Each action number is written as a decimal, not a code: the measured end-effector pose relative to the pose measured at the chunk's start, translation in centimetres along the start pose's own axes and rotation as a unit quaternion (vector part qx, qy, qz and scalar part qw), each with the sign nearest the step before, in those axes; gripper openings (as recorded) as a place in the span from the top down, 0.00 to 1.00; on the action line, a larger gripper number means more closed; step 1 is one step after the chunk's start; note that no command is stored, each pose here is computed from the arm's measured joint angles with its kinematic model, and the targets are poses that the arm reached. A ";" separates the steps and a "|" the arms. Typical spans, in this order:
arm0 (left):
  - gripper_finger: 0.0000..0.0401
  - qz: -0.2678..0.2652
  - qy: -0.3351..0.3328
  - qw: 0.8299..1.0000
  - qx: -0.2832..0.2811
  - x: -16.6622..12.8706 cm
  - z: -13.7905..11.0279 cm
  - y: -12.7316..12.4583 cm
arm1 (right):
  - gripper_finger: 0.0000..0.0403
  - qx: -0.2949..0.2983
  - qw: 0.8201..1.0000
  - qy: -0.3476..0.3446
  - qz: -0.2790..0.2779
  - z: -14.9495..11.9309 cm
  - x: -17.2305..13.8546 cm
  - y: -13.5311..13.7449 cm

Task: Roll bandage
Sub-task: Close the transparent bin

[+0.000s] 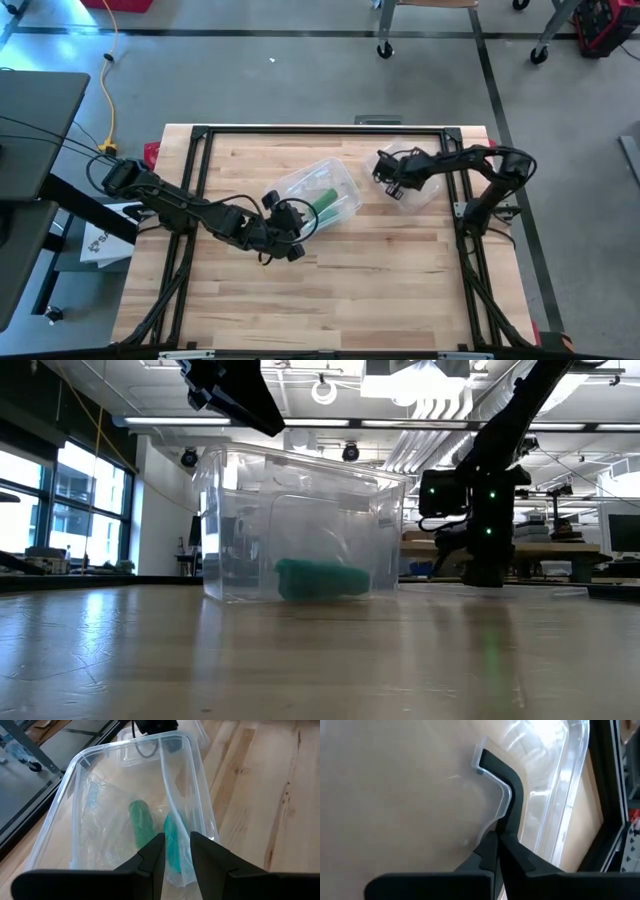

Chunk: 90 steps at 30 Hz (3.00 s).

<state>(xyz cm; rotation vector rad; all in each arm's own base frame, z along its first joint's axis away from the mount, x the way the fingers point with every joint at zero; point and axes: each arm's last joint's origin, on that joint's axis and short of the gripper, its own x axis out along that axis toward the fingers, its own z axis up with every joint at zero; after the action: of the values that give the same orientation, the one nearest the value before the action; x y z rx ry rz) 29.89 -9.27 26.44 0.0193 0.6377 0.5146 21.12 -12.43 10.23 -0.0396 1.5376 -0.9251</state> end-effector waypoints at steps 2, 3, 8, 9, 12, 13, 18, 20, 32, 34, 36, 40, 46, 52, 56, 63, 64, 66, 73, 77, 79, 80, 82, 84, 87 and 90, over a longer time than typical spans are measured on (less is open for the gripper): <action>0.79 0.000 0.000 1.000 0.000 0.0 0.0 0.0 | 0.99 -0.002 1.000 -0.003 -0.011 -0.2 -0.5 0.7; 0.79 0.000 0.000 1.000 0.000 0.0 0.0 0.0 | 1.00 -0.007 1.000 -0.003 -0.016 -0.4 -0.7 0.9; 0.79 0.000 0.000 1.000 0.000 0.0 0.0 0.0 | 1.00 -0.001 0.998 -0.002 -0.059 -1.2 -1.7 1.5; 0.79 0.000 0.000 1.000 0.000 0.0 0.0 0.0 | 1.00 0.000 0.997 -0.002 -0.077 -1.4 -2.0 1.5; 0.79 0.000 0.000 1.000 0.000 0.0 0.0 0.0 | 1.00 -0.010 0.991 -0.007 -0.131 -2.1 -2.7 1.4; 0.79 0.000 0.000 1.000 0.000 0.0 0.0 0.0 | 1.00 -0.016 0.989 -0.008 -0.145 -2.3 -2.9 1.4; 0.79 0.000 0.000 1.000 0.000 0.0 0.0 0.0 | 1.00 -0.040 0.984 -0.010 -0.171 -2.8 -3.5 1.6; 0.79 0.000 0.000 1.000 0.000 0.0 0.0 0.0 | 1.00 -0.042 0.984 -0.011 -0.171 -2.9 -3.6 1.7; 0.79 0.000 0.000 1.000 -0.001 0.0 0.0 0.0 | 0.99 -0.001 0.999 0.041 -0.011 -2.3 -2.9 -0.5; 0.79 0.000 -0.001 1.000 -0.001 0.0 0.0 0.0 | 0.98 0.009 0.998 0.035 0.055 -2.1 -3.1 -0.7; 0.79 0.000 -0.001 1.000 -0.001 0.0 0.0 0.0 | 0.97 0.023 0.992 0.033 0.118 -1.9 -3.4 -0.6; 0.79 -0.005 -0.008 1.000 -0.007 -0.1 0.1 -0.2 | 0.98 0.053 0.974 0.056 0.213 -2.2 -4.6 1.1; 0.79 -0.028 -0.027 0.999 -0.014 -0.8 0.2 -1.1 | 1.00 0.059 0.954 0.095 0.278 -4.7 -8.5 6.2; 0.79 -0.079 -0.077 0.994 0.008 -2.4 0.4 -3.4 | 1.00 0.076 0.929 0.057 0.357 -8.6 -13.4 12.5; 0.79 -0.120 -0.122 0.985 0.006 -3.3 0.3 -5.7 | 1.00 0.094 0.881 -0.027 0.463 -11.0 -17.1 16.4; 0.79 -0.176 -0.154 0.972 -0.012 -3.6 -1.6 -10.1 | 1.00 0.114 0.809 -0.184 0.546 -14.9 -20.6 20.1; 0.79 -0.182 -0.154 0.971 -0.017 -3.5 -2.0 -10.7 | 1.00 0.118 0.805 -0.200 0.546 -15.2 -21.3 20.1; 0.79 -0.192 -0.147 0.970 -0.030 -3.3 -2.8 -11.9 | 1.00 0.121 0.796 -0.232 0.546 -16.0 -23.3 19.9; 0.79 -0.269 -0.097 0.956 -0.068 -2.1 -2.9 -15.4 | 1.00 0.105 0.838 -0.231 0.483 -18.9 -28.1 18.3; 0.79 -0.298 -0.038 0.951 -0.072 0.4 -3.4 -16.4 | 0.99 0.117 0.874 -0.203 0.427 -20.8 -27.5 17.2; 0.79 -0.291 0.016 0.953 -0.088 2.0 -4.2 -16.4 | 0.97 0.136 0.886 -0.189 0.401 -21.8 -26.3 16.9; 0.79 -0.281 0.046 0.954 -0.098 2.8 -4.7 -16.3 | 0.96 0.146 0.896 -0.169 0.383 -22.2 -25.2 16.7; 0.79 -0.256 0.100 0.954 -0.119 4.3 -6.0 -16.0 | 0.94 0.166 0.913 -0.118 0.353 -23.1 -22.8 16.5; 0.79 -0.234 0.139 0.953 -0.134 5.5 -7.1 -15.9 | 0.92 0.187 0.911 -0.075 0.361 -23.8 -20.6 17.0; 0.79 -0.225 0.170 0.949 -0.139 6.8 -8.6 -16.3 | 0.89 0.209 0.875 -0.047 0.435 -24.2 -18.0 18.2; 0.79 -0.229 0.172 0.948 -0.141 7.7 -9.3 -16.8 | 0.86 0.224 0.835 -0.050 0.500 -24.0 -16.5 19.1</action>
<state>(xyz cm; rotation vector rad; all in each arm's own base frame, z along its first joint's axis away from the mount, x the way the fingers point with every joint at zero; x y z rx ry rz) 37.38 -21.66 11.67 -0.4889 0.8736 0.1512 13.57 21.55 10.63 0.9572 0.9726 -0.3791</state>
